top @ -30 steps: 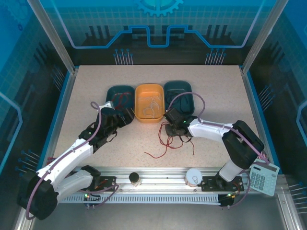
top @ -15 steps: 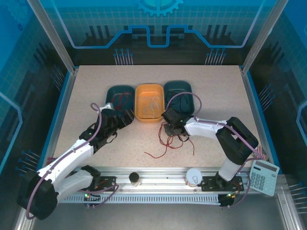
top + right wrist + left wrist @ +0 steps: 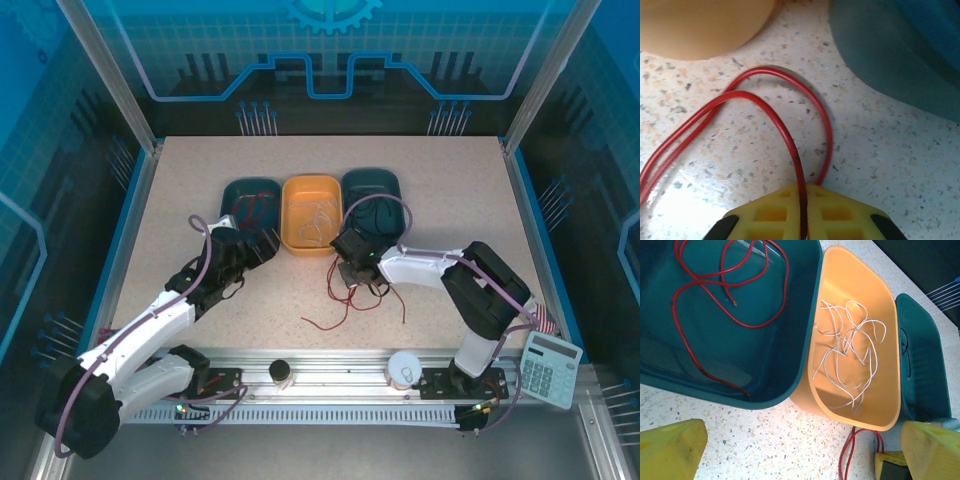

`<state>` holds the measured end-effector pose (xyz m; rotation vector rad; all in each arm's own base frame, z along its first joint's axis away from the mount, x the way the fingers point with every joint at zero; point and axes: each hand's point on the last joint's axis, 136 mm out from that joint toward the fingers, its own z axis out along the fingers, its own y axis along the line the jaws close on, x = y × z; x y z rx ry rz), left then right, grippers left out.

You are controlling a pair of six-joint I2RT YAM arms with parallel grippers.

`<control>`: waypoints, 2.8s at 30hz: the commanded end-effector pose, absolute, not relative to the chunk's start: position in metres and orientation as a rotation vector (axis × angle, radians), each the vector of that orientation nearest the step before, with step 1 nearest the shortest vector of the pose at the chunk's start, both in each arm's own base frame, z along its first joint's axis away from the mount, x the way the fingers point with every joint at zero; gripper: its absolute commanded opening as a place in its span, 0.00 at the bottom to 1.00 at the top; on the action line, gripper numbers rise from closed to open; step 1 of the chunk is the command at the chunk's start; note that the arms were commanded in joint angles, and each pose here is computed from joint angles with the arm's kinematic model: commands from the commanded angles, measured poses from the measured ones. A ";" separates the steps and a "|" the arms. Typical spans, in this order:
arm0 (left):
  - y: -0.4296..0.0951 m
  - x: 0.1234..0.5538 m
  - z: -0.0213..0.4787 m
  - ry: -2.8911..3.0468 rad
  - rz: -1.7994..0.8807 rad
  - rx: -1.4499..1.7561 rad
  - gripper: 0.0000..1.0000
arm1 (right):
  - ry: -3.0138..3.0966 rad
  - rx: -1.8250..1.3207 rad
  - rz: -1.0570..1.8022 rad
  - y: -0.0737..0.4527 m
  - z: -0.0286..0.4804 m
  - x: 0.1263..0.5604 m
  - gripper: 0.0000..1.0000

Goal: Untangle the cables

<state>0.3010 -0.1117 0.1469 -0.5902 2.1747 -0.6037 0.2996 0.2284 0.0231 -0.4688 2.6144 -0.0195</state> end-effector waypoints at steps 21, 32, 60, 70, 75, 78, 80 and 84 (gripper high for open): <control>-0.159 0.303 0.182 2.125 -0.899 -0.332 0.99 | 2.233 -0.474 0.225 0.239 0.179 0.284 0.00; -0.225 0.283 0.194 2.127 -1.191 -0.036 0.74 | 2.084 -0.427 0.401 0.244 0.229 0.276 0.00; -0.273 0.308 0.220 2.053 -1.190 0.128 0.08 | 2.078 -0.426 0.499 0.254 0.230 0.271 0.00; -0.267 0.299 0.246 1.980 -1.178 0.184 0.00 | 2.092 -0.393 0.526 0.245 0.226 0.270 0.63; -0.253 0.299 0.255 1.977 -1.115 0.190 0.00 | 2.065 -0.317 0.611 0.229 0.238 0.271 0.68; -0.244 0.300 0.260 1.973 -1.096 0.164 0.00 | 2.049 -0.257 0.665 0.216 0.242 0.271 0.71; -0.240 0.300 0.263 1.964 -1.091 0.154 0.00 | 2.057 -0.236 0.686 0.211 0.241 0.272 0.75; -0.239 0.298 0.271 1.944 -1.110 0.154 0.00 | 2.099 -0.254 0.726 0.220 0.233 0.271 0.83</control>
